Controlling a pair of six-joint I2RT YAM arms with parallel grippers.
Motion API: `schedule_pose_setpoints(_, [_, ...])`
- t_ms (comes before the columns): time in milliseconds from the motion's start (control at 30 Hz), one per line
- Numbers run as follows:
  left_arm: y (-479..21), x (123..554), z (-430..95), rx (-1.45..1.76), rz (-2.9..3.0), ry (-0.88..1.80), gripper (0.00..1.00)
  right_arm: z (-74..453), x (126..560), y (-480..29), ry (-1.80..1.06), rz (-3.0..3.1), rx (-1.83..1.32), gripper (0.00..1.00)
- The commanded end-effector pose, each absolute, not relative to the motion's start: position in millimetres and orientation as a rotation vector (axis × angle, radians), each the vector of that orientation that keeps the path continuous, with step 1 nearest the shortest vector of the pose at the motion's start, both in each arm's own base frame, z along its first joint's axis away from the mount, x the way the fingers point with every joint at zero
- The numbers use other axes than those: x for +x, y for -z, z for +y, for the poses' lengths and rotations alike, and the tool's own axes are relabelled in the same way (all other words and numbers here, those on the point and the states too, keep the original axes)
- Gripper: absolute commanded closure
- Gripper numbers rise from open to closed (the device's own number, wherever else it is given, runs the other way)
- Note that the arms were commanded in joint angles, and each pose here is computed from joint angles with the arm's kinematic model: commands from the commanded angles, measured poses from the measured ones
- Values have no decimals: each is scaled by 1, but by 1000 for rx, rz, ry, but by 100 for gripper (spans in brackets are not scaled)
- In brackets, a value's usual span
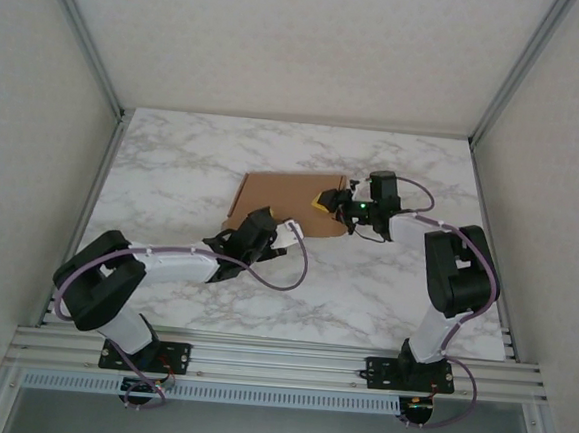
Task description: Fold the paper box
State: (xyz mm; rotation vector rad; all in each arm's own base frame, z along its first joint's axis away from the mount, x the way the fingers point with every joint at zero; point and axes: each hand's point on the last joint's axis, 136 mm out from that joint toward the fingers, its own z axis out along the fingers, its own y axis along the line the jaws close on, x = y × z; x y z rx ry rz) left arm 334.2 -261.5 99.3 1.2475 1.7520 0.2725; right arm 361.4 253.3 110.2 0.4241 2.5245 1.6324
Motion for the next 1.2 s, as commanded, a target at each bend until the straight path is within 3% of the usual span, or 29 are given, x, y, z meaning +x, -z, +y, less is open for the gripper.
schedule_pose_setpoints(0, [-107,352,-259,1181,1680,-410,26,265,351,-127,-1721,2495,396,50])
schedule_pose_setpoints(200, [-114,373,-255,1051,1644,-553,28,274,348,-131,-1786,2471,425,51])
schedule_pose_setpoints(500, [-146,370,-221,816,1471,-761,33,282,350,-152,-1899,2392,488,52])
schedule_pose_setpoints(633, [-159,371,-214,768,1439,-813,41,282,349,-157,-1908,2393,498,52])
schedule_pose_setpoints(733, [-162,372,-217,793,1450,-815,52,282,348,-159,-1905,2394,505,50])
schedule_pose_setpoints(833, [-174,371,-212,748,1468,-784,61,280,348,-160,-1897,2398,513,41])
schedule_pose_setpoints(1167, [-176,364,-210,829,1617,-631,66,264,343,-178,-1771,2372,473,6])
